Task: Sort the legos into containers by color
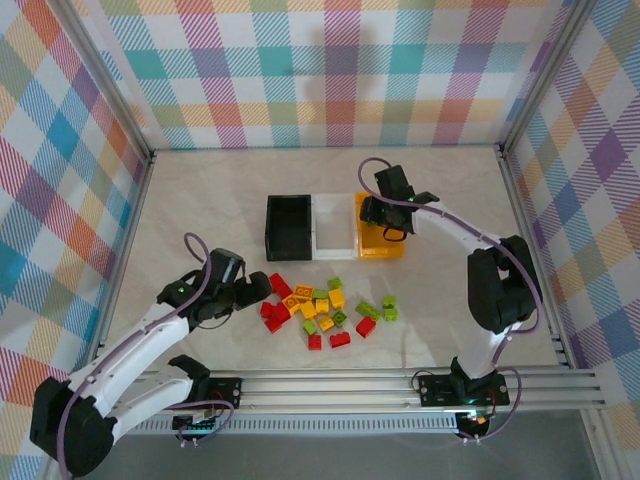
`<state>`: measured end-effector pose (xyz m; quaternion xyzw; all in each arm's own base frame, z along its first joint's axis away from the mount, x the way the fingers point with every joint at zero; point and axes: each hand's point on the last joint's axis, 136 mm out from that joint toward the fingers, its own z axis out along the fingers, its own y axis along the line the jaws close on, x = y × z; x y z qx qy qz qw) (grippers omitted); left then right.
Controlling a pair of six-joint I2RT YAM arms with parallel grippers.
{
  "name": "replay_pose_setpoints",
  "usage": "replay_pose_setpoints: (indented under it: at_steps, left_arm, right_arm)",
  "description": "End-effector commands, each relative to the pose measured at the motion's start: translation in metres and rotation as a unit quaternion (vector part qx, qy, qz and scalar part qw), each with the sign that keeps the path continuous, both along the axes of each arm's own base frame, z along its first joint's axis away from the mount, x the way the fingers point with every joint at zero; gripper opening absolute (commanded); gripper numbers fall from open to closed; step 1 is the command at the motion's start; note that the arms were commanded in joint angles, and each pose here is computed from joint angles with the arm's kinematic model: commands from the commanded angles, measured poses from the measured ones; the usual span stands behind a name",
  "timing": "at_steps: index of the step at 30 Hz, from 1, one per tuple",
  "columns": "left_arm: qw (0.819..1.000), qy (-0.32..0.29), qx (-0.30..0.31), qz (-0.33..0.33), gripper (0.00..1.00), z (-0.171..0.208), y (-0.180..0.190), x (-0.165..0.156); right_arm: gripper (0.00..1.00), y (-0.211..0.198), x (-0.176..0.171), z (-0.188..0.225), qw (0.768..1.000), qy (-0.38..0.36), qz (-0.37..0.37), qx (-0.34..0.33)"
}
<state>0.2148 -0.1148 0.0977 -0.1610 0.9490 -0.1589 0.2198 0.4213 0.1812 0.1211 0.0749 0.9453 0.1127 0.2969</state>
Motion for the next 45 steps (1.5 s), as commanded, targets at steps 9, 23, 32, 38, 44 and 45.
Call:
replay_pose_setpoints:
  at_steps: [9,23,32,38,44,45]
  left_arm:
    - [0.997,-0.018,0.057,-0.053,0.9,-0.024,-0.037,0.059]
    - [0.996,-0.001,0.088,-0.025,0.75,-0.058,-0.037,0.079]
    - [0.997,-0.007,0.08,-0.012,0.53,-0.061,-0.034,0.076]
    - [0.997,0.008,0.079,-0.011,0.58,-0.072,-0.031,0.068]
    - [0.997,0.006,0.081,-0.003,0.38,-0.071,-0.027,0.066]
    - [0.997,0.002,0.081,-0.001,0.33,-0.067,-0.026,0.066]
  right_arm:
    - [0.7,0.001,-0.051,0.028,0.997,-0.035,0.033,0.054]
    - [0.71,-0.011,-0.07,0.035,0.996,-0.053,0.029,0.058]
    - [0.71,-0.016,-0.074,0.033,0.997,-0.056,0.021,0.054]
    - [0.71,-0.019,-0.076,0.034,0.997,-0.059,0.017,0.052]
    - [0.71,-0.023,-0.079,0.033,0.997,-0.059,0.013,0.046]
    - [0.71,-0.024,-0.08,0.035,0.997,-0.062,0.012,0.046]
